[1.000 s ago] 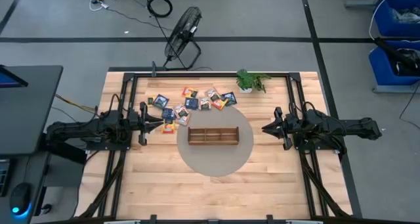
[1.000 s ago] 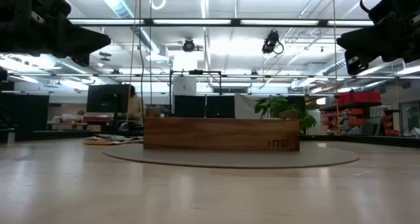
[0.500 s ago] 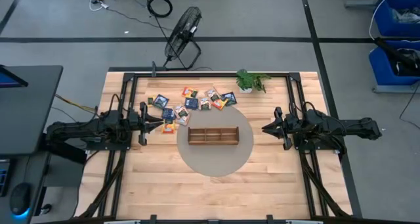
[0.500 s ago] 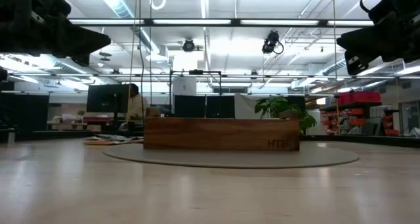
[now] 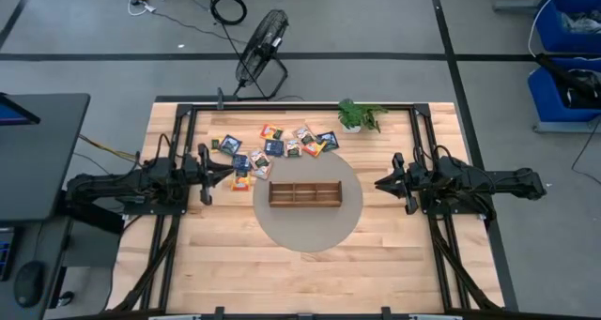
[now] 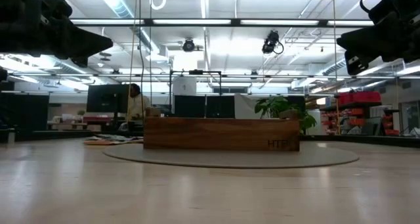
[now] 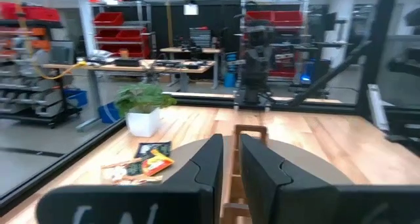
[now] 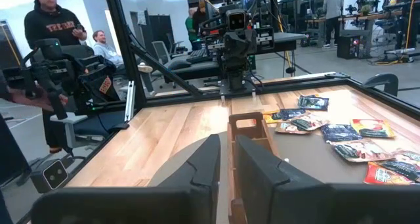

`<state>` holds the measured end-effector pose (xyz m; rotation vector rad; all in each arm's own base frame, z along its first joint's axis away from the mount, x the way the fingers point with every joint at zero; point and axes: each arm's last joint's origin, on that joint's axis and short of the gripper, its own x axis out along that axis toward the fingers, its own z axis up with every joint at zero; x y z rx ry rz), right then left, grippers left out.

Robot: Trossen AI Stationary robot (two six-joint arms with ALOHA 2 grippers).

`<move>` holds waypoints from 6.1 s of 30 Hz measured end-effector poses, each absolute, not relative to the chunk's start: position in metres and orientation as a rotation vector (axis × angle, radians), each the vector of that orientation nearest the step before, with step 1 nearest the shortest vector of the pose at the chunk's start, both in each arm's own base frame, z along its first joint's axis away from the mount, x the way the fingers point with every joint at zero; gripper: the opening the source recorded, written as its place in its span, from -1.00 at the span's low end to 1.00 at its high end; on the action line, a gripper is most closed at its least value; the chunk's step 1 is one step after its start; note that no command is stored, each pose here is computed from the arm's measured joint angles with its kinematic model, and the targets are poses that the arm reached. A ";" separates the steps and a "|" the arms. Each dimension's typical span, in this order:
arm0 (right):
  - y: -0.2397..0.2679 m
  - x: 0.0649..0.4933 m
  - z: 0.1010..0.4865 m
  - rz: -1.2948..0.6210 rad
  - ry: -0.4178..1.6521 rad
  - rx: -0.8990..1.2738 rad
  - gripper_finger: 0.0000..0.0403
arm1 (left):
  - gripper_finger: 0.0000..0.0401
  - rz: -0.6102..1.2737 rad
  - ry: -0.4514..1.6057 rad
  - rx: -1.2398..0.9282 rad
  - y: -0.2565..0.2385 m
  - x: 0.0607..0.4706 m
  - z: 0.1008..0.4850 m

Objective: Pick & Place Tea
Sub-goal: Put the blue tea bag into the right section of the wooden organizer

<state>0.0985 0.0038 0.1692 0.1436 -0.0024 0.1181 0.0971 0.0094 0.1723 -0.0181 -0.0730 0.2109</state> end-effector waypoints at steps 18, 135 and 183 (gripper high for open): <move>-0.017 0.085 0.205 -0.523 -0.534 0.545 -0.72 | -0.74 0.601 -0.662 -0.114 0.019 0.072 0.224; -0.037 0.228 0.372 -0.278 0.172 0.373 -0.47 | 0.27 1.073 0.852 -0.750 0.102 0.169 0.333; -0.043 0.274 0.327 -0.289 0.357 0.503 -0.23 | 0.49 1.127 0.842 -1.054 0.162 0.133 0.167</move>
